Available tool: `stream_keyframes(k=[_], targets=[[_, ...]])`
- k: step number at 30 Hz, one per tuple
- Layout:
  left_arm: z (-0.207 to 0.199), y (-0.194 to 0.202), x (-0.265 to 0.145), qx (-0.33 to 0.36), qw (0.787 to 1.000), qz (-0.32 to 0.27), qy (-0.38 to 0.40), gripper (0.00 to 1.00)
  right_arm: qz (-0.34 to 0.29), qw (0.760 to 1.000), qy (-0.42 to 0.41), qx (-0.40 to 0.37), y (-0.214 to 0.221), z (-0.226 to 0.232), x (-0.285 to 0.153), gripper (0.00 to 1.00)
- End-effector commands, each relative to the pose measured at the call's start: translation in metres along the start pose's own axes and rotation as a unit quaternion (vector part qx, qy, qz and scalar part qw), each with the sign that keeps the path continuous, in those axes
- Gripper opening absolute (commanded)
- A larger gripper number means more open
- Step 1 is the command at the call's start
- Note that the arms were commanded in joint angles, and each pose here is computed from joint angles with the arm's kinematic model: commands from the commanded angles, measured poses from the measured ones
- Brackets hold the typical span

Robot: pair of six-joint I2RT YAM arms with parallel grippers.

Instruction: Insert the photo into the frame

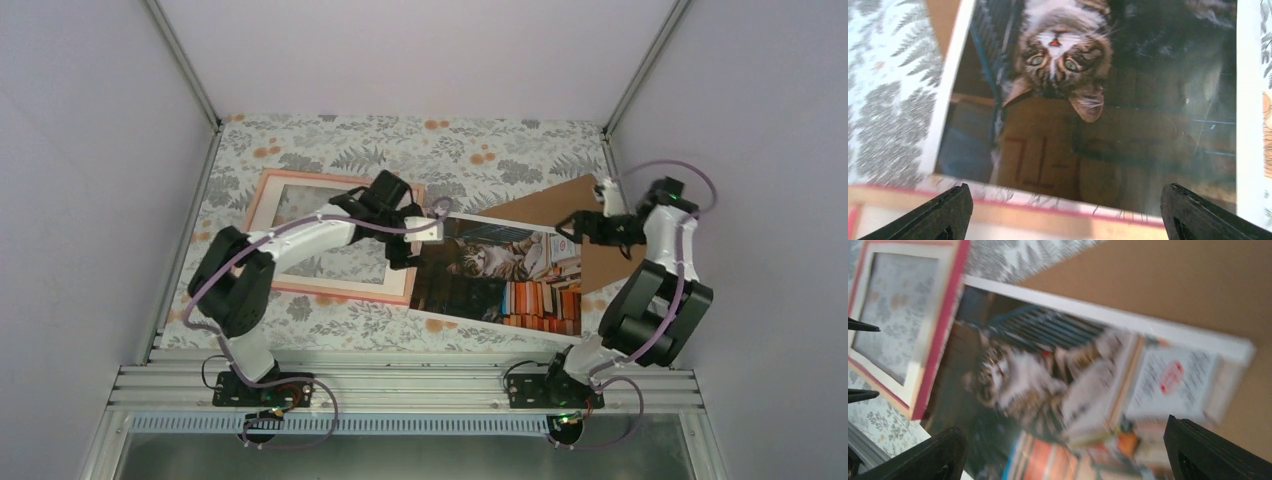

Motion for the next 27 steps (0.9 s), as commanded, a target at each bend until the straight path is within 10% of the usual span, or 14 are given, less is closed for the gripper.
stream_keyframes(k=[1,27], targets=[[0.001,-0.002,0.037,0.047,0.999,0.012,-0.009,0.93,0.058,0.998,0.010,0.033,0.061,-0.004,-0.028,0.96],[-0.011,0.029,0.121,0.083,0.994,0.066,-0.037,0.89,0.184,0.957,-0.047,0.221,0.173,-0.050,0.019,0.75]])
Point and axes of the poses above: each gripper's point midway between its finger pads, its own x axis out along the fingers, its own z axis along the line the jaws close on, y = z × x, the point moved 6 cm from there along -x, back along the fingers, and after that the axes turned 9 degrees about -x, right-handed, at the moved point
